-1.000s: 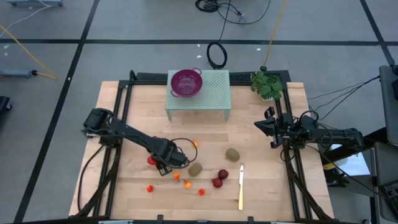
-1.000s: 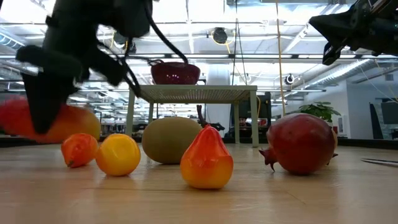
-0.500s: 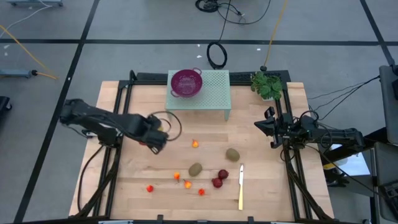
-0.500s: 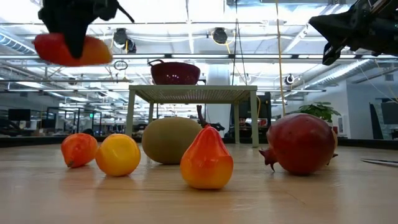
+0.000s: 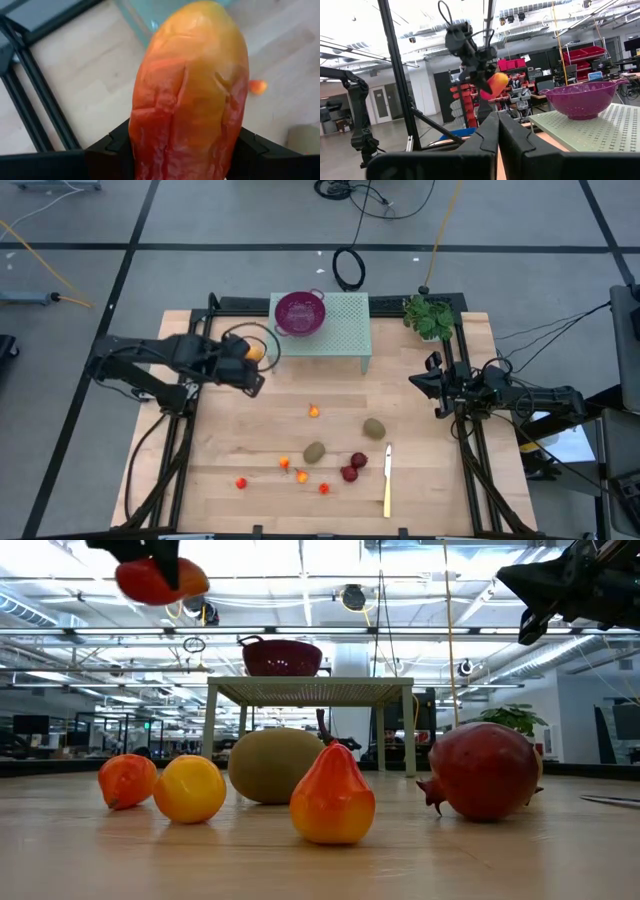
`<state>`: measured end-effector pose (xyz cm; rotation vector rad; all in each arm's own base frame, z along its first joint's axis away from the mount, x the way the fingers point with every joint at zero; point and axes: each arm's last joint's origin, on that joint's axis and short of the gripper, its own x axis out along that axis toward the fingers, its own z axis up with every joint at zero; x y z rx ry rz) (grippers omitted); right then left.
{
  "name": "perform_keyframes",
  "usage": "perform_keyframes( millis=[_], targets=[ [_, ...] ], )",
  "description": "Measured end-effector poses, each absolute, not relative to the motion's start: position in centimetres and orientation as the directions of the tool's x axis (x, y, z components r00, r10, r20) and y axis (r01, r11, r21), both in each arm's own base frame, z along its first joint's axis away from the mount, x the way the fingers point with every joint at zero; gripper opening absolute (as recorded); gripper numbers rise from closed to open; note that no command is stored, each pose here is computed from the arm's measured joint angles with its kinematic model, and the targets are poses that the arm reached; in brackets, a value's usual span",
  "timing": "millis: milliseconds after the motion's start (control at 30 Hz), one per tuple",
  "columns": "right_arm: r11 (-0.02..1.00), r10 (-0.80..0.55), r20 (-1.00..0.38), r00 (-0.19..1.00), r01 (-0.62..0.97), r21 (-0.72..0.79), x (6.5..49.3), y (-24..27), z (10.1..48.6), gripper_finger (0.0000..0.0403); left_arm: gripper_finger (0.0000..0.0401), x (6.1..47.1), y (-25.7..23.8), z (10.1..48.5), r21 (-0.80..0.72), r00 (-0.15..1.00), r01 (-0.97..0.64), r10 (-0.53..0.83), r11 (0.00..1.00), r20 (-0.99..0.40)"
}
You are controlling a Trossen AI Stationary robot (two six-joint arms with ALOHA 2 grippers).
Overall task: Pick & Place Fruit
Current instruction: Put the orange mango in the red strainer bowl on the shelf
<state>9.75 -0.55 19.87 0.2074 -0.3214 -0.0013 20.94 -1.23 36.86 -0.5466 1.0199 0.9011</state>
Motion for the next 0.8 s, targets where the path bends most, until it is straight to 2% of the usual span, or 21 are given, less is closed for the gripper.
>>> perform_keyframes(
  millis=[267, 500, 633, 800],
  targets=[
    [0.979, -0.034, 0.313, 0.949, -0.032, 0.203, 9.7, -0.5, 19.9, 0.0, 0.0203, 22.7, 0.3, 38.7, -0.108, 0.41, -0.799, 0.404, 0.592, -0.818],
    [0.979, -0.034, 0.313, 0.949, -0.032, 0.203, 9.7, -0.5, 19.9, 0.0, 0.0203, 24.6, 1.6, 40.0, -0.251, 0.601, -0.672, 0.314, 0.697, -0.735],
    [0.979, -0.034, 0.313, 0.949, -0.032, 0.203, 9.7, -0.5, 19.9, 0.0, 0.0203, 25.6, 2.5, 40.9, -0.325, 0.718, -0.555, 0.243, 0.766, -0.652],
    [0.979, -0.034, 0.313, 0.949, -0.032, 0.203, 9.7, -0.5, 19.9, 0.0, 0.0203, 26.9, 3.2, 42.8, -0.388, 0.878, -0.303, 0.097, 0.87, -0.468]
  ],
)
